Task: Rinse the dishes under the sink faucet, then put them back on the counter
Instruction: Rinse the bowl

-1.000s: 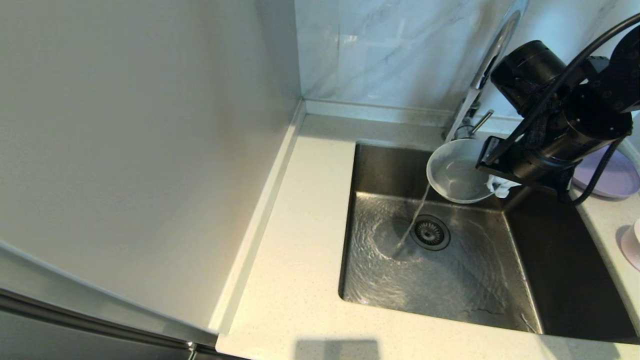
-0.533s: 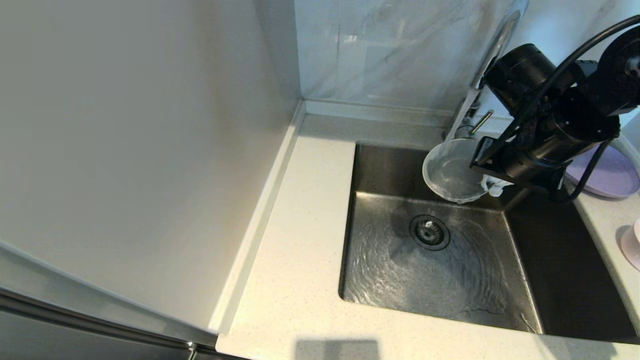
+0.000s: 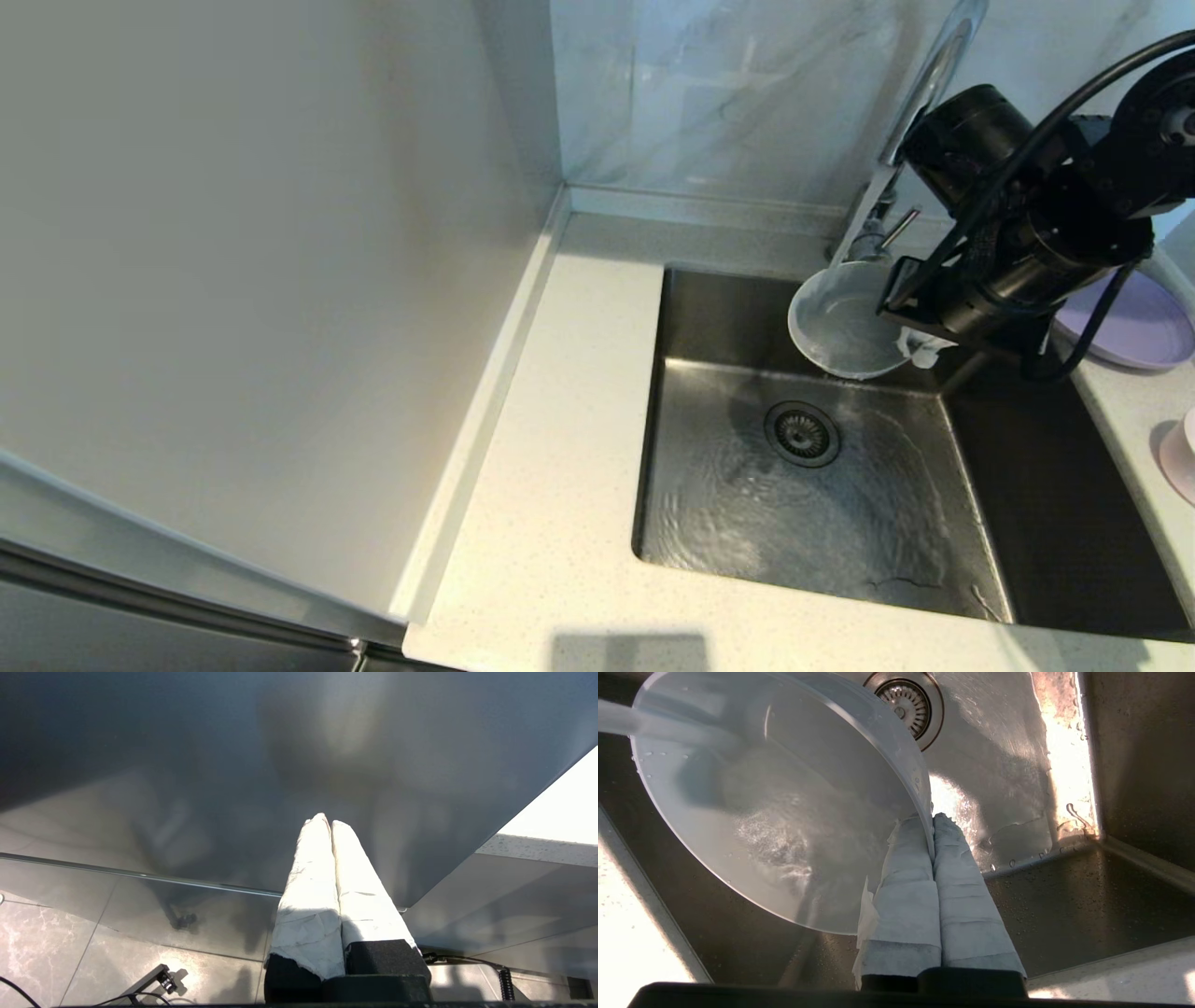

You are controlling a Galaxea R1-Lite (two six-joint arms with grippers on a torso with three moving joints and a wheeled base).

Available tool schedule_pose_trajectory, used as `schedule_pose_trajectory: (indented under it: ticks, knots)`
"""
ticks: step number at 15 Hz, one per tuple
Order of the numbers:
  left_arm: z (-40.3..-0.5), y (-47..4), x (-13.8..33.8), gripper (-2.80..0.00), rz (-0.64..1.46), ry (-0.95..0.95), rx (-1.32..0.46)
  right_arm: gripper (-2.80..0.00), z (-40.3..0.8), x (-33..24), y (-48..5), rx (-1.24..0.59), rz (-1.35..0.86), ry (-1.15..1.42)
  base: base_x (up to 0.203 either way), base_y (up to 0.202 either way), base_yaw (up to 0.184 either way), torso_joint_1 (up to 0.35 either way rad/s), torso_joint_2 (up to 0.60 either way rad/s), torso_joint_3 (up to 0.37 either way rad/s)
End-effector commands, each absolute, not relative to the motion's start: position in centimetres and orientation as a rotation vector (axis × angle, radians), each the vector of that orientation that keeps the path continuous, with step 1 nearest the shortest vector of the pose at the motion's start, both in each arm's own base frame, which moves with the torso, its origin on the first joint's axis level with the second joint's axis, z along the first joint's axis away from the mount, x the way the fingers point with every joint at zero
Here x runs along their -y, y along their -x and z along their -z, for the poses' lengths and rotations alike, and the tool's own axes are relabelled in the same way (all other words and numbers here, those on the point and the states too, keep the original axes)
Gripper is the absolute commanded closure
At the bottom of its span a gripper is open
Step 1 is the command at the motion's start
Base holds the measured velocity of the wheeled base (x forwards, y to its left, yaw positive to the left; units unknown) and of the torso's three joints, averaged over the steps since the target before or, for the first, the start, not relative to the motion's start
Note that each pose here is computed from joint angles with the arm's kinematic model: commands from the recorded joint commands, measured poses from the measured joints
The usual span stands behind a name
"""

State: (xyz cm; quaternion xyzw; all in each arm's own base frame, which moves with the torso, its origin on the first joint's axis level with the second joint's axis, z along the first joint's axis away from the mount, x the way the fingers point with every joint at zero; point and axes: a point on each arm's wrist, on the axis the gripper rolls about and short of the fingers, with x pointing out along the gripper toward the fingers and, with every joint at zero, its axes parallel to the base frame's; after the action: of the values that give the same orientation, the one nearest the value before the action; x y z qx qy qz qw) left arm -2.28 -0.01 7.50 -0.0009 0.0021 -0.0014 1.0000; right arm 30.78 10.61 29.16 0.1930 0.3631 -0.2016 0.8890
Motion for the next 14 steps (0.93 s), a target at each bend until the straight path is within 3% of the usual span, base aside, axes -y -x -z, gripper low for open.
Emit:
schedule_pose_trajectory:
  ticks: [1,10,14]
  knots:
    - [-7.5,2.3,0.0,0.0,0.003,0.002,-0.005,0.0,-30.0,-10.2,-29.9,-0.738,0.419,-0.412,0.0,0.0,0.0,0.0,0.0,0.0]
    - [-7.5,2.3,0.0,0.0,0.003,0.002,-0.005,0.0,-32.4,-5.6,-25.6,-0.693,0.496,-0.386,0.0,0.0,0.0,0.0,0.0,0.0]
    - [-7.5,2.3,0.0,0.0,0.003,0.002,-0.005,0.0,-34.7,-2.7,-24.7,-0.454,0.551,-0.176,0.0,0.0,0.0,0.0,0.0,0.0]
